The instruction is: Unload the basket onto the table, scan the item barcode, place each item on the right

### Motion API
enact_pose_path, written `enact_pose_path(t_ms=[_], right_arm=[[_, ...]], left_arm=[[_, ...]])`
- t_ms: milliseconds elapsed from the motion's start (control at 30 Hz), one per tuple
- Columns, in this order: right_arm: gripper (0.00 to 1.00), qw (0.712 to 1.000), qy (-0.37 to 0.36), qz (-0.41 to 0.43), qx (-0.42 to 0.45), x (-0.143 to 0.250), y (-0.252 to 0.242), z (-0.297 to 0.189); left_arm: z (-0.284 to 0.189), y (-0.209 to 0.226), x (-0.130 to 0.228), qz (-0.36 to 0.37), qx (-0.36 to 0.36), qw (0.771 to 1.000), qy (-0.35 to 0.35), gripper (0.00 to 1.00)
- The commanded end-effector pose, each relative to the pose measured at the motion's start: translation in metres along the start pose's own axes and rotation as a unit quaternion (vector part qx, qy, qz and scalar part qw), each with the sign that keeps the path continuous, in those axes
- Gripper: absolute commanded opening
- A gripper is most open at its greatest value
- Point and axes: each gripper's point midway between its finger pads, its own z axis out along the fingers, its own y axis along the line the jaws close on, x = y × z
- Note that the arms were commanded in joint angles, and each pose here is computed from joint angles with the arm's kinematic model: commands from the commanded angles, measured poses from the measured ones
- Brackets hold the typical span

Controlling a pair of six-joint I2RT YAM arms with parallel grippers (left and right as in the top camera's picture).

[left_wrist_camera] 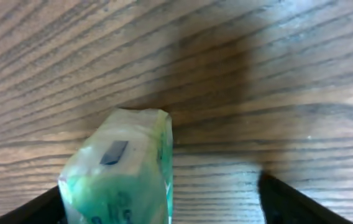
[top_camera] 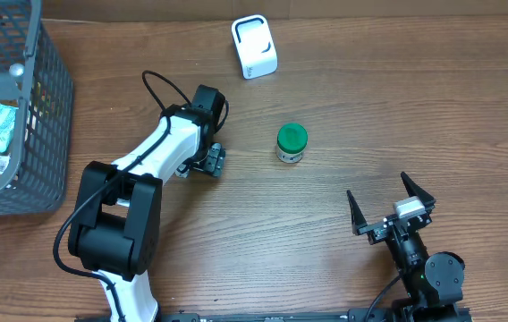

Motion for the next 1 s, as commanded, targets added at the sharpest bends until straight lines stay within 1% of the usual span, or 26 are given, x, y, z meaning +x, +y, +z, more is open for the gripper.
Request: enact_pose_path(t_ms=[0, 133, 200, 233, 300, 367, 433, 533, 733, 800, 967], right_arm=[[1.00, 1.000, -0.001, 0.000, -0.002, 0.002, 0.001, 0.000], [1.00, 1.000, -0.001, 0.000, -0.002, 0.002, 0.001, 0.000], [1.00, 1.000, -0.001, 0.000, -0.002, 0.002, 0.001, 0.000], [1.00, 1.000, -0.001, 0.000, -0.002, 0.002, 0.001, 0.000], [1.00, 1.000, -0.001, 0.000, -0.002, 0.002, 0.001, 0.000], [1.00, 1.000, -0.001, 0.000, -0.002, 0.002, 0.001, 0.000], [1.00, 1.000, -0.001, 0.000, -0.002, 0.002, 0.001, 0.000], [1.00, 1.000, -0.001, 0.000, -0.002, 0.002, 0.001, 0.000], [1.00, 1.000, -0.001, 0.000, -0.002, 0.002, 0.001, 0.000], [1.00, 1.000, -0.001, 0.000, -0.002, 0.002, 0.001, 0.000], [1.00, 1.000, -0.001, 0.000, -0.002, 0.002, 0.001, 0.000]], left_arm=[[0.003, 0.010, 0.005, -0.028, -0.001, 1.000, 0.003, 0.57], [0.004, 0.013, 0.002, -0.056, -0.002, 0.998, -0.001, 0.19], [0.004, 0.014, 0.000, -0.073, -0.001, 0.997, -0.005, 0.06], [0.004, 0.013, -0.001, -0.079, 0.001, 0.997, -0.006, 0.04], [0.004, 0.009, -0.002, -0.095, 0.013, 0.995, -0.008, 0.05], [0.003, -0.001, -0.003, -0.099, 0.044, 0.994, -0.007, 0.13], [0.002, -0.014, -0.004, -0.099, 0.082, 0.992, -0.005, 0.14], [-0.001, -0.027, -0.006, -0.111, 0.117, 0.987, -0.003, 0.15], [-0.004, -0.037, -0.009, -0.161, 0.141, 0.977, 0.000, 0.14], [-0.006, -0.044, -0.011, -0.165, 0.153, 0.974, -0.001, 0.13], [-0.010, -0.064, -0.008, -0.161, 0.154, 0.975, 0.001, 0.12]])
